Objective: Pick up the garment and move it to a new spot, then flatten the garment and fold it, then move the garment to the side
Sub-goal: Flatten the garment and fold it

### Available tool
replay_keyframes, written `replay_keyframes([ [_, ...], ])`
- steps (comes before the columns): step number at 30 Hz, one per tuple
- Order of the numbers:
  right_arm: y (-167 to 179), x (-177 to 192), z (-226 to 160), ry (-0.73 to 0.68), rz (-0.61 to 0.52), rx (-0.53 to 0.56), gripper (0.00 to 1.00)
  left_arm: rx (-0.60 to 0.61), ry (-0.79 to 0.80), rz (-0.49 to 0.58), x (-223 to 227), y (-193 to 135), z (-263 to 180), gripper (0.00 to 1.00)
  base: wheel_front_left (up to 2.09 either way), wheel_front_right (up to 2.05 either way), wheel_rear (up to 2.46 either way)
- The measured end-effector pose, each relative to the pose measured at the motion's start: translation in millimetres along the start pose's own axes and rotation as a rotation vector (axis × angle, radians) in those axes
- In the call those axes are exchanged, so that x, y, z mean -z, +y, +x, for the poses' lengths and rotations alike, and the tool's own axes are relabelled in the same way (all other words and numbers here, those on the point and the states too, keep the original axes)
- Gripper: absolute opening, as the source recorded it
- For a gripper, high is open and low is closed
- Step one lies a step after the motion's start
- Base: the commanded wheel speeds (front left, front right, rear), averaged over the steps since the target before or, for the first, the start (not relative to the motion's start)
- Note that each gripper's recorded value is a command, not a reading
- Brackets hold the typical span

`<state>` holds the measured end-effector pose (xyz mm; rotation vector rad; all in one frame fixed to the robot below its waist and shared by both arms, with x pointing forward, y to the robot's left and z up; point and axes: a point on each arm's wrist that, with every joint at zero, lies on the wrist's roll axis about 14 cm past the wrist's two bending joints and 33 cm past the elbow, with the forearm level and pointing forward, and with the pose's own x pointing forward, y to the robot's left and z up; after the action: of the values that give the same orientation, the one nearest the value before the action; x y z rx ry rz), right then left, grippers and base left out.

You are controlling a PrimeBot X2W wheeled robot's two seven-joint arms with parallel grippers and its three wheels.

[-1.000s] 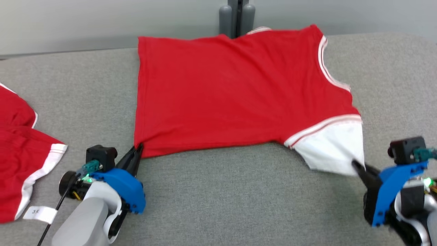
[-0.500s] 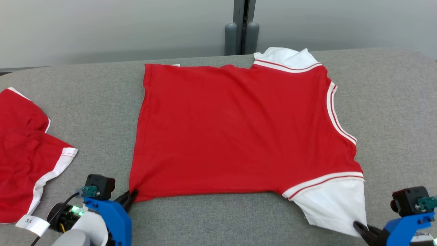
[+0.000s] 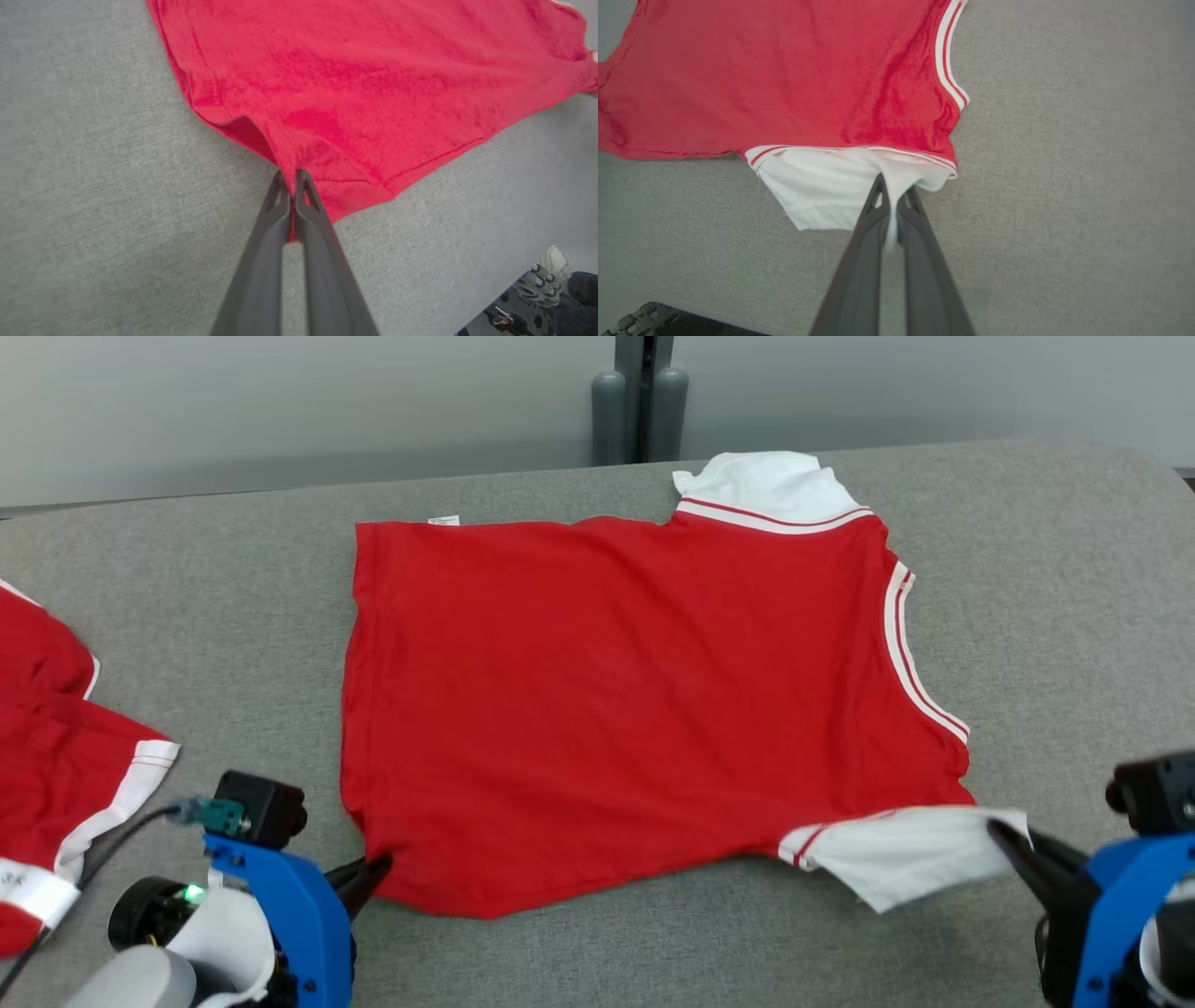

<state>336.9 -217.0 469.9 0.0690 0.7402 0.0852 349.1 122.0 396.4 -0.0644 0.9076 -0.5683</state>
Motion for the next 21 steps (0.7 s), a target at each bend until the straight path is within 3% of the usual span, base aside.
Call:
replay_keyframes([
  [5, 1, -36, 17, -0.070, -0.059, -0.031, 0.00, 0.047, 0.004, -0.072, -25, -3, 4, 0.00, 0.00, 0.00, 0.00],
  [11, 1, -64, 45, -0.104, -0.112, -0.056, 0.00, 0.092, -0.043, -0.258, -49, 1, 19, 0.00, 0.00, 0.00, 0.00],
  [21, 5, -87, 88, -0.156, -0.197, -0.093, 0.00, 0.023, -0.165, -0.367, -72, 38, 37, 0.00, 0.00, 0.00, 0.00],
])
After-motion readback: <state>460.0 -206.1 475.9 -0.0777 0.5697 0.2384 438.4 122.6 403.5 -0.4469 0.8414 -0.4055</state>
